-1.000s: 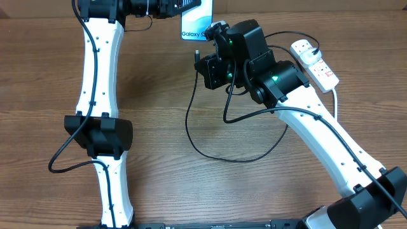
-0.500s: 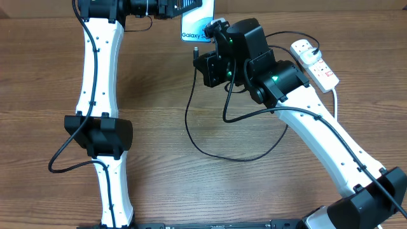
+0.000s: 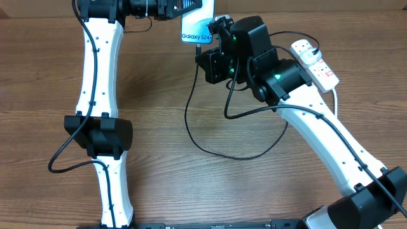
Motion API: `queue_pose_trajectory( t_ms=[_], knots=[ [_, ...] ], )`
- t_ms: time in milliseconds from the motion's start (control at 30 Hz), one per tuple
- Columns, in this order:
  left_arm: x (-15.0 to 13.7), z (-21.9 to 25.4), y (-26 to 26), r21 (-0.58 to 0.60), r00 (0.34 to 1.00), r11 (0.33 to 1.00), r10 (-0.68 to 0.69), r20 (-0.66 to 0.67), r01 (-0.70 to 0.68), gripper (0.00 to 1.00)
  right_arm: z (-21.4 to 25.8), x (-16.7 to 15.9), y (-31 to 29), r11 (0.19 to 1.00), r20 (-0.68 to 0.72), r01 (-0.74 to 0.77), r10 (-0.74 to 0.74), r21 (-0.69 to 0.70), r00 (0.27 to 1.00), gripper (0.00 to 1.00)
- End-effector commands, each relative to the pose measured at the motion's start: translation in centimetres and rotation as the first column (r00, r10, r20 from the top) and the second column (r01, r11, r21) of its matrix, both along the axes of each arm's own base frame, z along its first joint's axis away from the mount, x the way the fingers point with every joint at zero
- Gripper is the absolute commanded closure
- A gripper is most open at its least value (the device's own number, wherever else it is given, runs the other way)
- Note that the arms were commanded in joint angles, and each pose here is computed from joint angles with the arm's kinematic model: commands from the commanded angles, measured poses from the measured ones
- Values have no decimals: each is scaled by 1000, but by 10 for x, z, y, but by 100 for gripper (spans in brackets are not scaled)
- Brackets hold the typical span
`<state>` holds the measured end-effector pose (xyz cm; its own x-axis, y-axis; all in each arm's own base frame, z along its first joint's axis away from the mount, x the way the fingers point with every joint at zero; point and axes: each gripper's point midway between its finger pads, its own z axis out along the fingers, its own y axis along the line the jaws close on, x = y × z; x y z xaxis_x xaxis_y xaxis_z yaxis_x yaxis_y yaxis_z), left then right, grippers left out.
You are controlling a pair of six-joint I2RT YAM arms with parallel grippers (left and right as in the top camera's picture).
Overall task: Plug charger to phone and switch on socket
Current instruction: 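Lift the plug with the right gripper toward the phone's bottom port, then push the USB-C plug up into the phone's port with the right gripper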
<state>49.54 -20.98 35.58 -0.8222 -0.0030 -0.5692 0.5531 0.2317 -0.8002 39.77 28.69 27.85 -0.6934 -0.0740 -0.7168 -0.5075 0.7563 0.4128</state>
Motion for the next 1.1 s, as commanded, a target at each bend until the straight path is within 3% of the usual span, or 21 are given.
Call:
queue_pose_trajectory(
  t_ms=[0, 233, 1067],
  knots=[
    [-14, 24, 1, -38, 996, 998, -48, 75, 51, 96, 14, 6, -5, 999, 28, 27, -28, 22, 999, 96],
    [-14, 24, 1, -38, 996, 998, -48, 79, 51, 96, 17, -2, 4, 998, 12, -32, 31, 60, 999, 96],
    [-19, 31, -1, -68, 991, 993, -84, 103, 91, 96, 21, -1, 6, 996, 12, -26, 26, 83, 1000, 96]
  ],
)
